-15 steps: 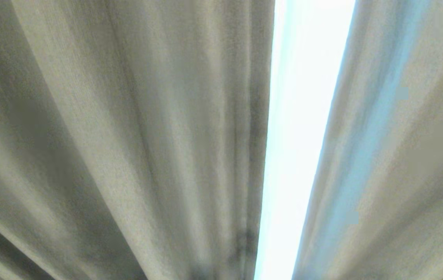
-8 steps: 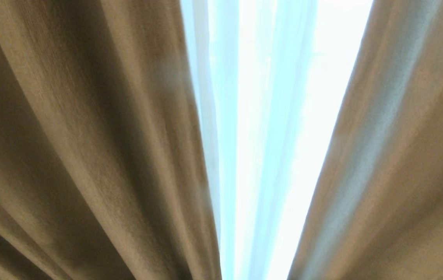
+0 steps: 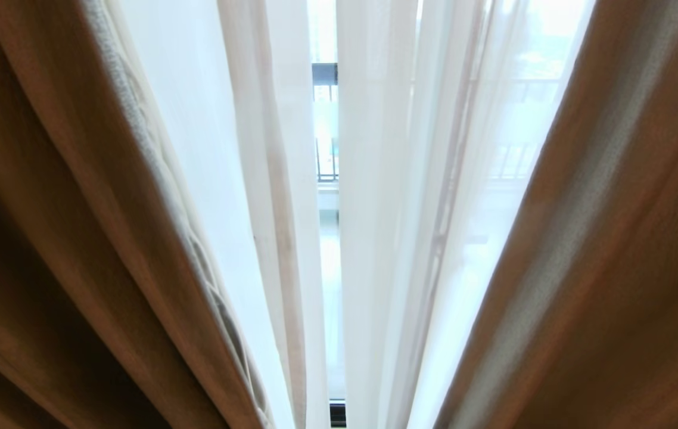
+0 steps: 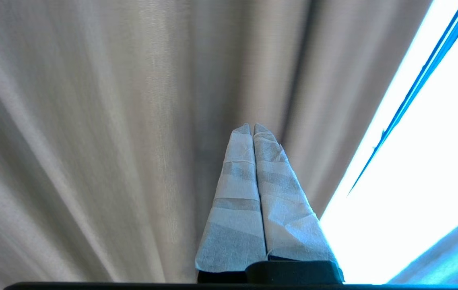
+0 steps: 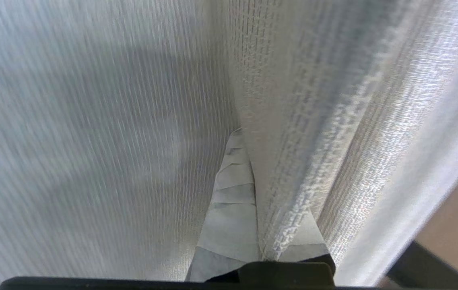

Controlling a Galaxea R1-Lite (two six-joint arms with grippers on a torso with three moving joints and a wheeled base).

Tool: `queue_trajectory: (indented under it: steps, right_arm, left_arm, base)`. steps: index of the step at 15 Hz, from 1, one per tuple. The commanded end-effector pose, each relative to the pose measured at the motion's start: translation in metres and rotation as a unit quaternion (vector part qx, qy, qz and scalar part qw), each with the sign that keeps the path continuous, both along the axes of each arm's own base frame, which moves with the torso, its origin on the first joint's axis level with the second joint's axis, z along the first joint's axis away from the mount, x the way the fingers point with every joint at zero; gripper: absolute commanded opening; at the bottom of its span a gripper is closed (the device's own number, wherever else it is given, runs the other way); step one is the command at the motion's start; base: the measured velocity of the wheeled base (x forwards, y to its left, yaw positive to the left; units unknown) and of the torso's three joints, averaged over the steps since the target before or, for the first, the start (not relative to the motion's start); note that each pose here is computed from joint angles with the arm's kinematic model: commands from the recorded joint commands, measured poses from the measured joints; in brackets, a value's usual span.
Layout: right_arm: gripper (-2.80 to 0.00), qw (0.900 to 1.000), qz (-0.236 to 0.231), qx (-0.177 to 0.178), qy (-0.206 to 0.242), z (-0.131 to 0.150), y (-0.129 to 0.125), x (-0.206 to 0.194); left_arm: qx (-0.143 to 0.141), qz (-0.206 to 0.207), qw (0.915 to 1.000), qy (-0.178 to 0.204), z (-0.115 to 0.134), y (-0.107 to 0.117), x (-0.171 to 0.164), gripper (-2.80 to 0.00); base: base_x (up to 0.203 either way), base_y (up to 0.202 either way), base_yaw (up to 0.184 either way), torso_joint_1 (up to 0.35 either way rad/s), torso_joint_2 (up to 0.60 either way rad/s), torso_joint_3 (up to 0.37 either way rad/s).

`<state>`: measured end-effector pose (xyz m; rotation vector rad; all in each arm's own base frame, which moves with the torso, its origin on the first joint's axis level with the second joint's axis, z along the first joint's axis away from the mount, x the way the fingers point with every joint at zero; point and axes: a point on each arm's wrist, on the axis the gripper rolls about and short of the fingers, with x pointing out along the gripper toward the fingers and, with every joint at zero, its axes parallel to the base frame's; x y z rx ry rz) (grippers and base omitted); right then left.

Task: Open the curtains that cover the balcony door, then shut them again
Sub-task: Pull the outer curtains open on both sides

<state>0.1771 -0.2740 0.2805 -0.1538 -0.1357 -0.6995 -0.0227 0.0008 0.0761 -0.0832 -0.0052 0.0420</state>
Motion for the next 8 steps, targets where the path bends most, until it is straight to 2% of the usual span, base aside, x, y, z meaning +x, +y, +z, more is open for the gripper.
queue_trajectory:
  steps: [1, 5, 8]
  right_arm:
    - [-2.8, 0.999, 0.021, -0.018, -0.017, 0.016, 0.025, -0.004]
    - [-2.8, 0.997, 0.069, -0.021, -0.022, 0.02, 0.062, 0.002]
    - [-2.8, 0.995, 0.093, -0.019, -0.022, 0.018, 0.079, 0.005]
  left_arm:
    - [-0.001, 0.0, 1.0, -0.001, 0.0, 0.0, 0.0, -2.8]
    - [-0.001, 0.0, 1.0, -0.001, 0.0, 0.0, 0.0, -2.8]
    - [-0.001, 0.0, 1.0, -0.001, 0.0, 0.0, 0.0, -2.8]
  base:
    - [0.0, 0.0, 0.0, 0.0, 0.0, 0.0]
    - [0.0, 0.0, 0.0, 0.0, 0.0, 0.0]
    - [0.0, 0.0, 0.0, 0.0, 0.0, 0.0]
